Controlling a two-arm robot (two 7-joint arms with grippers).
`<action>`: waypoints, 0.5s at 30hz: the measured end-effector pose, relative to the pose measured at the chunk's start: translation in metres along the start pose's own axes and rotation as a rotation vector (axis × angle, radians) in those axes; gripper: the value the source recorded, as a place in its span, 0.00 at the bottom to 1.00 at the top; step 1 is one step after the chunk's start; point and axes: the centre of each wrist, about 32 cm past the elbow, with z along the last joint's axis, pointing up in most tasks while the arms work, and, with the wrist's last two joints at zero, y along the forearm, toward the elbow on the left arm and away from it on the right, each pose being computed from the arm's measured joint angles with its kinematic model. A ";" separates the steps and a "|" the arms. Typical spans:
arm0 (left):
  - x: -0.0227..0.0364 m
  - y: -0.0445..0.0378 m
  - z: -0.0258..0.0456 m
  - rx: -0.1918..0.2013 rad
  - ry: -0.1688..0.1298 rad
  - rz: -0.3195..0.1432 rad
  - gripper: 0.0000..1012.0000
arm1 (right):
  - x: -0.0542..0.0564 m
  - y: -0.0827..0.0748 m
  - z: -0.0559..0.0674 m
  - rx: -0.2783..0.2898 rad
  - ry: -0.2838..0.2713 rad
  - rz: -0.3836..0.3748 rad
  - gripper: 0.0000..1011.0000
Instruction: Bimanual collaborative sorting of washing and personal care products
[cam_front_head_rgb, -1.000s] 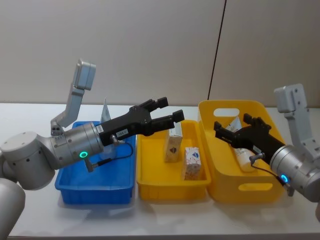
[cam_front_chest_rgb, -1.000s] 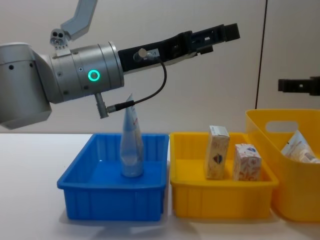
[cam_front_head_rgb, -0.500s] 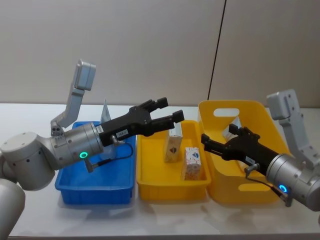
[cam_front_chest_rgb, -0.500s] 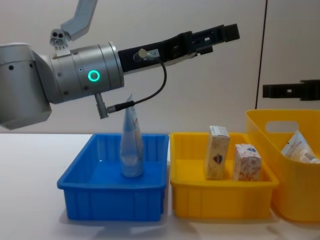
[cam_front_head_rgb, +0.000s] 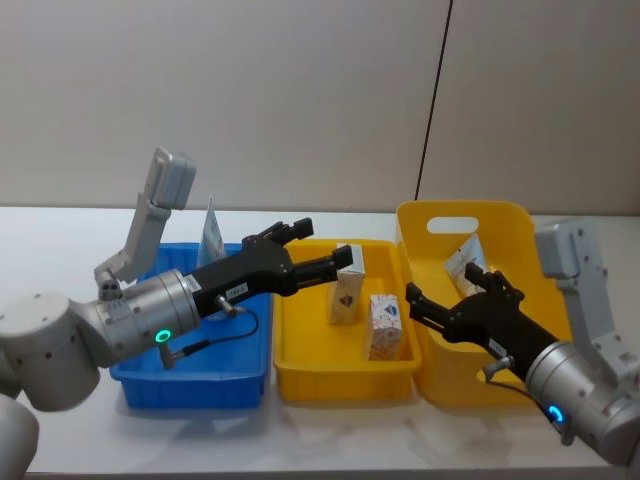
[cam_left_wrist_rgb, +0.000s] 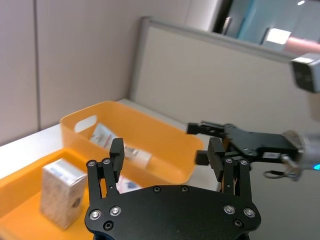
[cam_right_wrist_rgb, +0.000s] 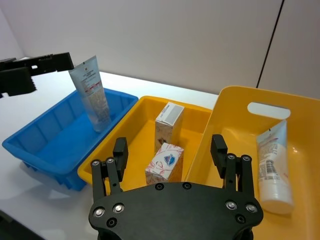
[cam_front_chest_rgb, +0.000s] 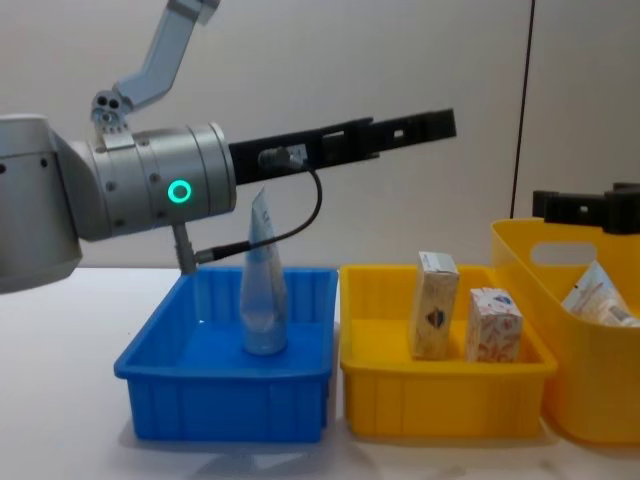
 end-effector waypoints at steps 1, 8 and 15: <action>-0.0011 0.0010 -0.0009 0.003 -0.005 0.010 0.99 | -0.001 -0.001 -0.002 0.006 -0.002 -0.004 0.99; -0.0092 0.0092 -0.0083 0.029 -0.044 0.089 0.99 | -0.013 -0.009 -0.019 0.049 -0.014 -0.044 0.99; -0.0198 0.0188 -0.0163 0.056 -0.094 0.184 0.99 | -0.026 -0.017 -0.035 0.093 -0.021 -0.081 0.99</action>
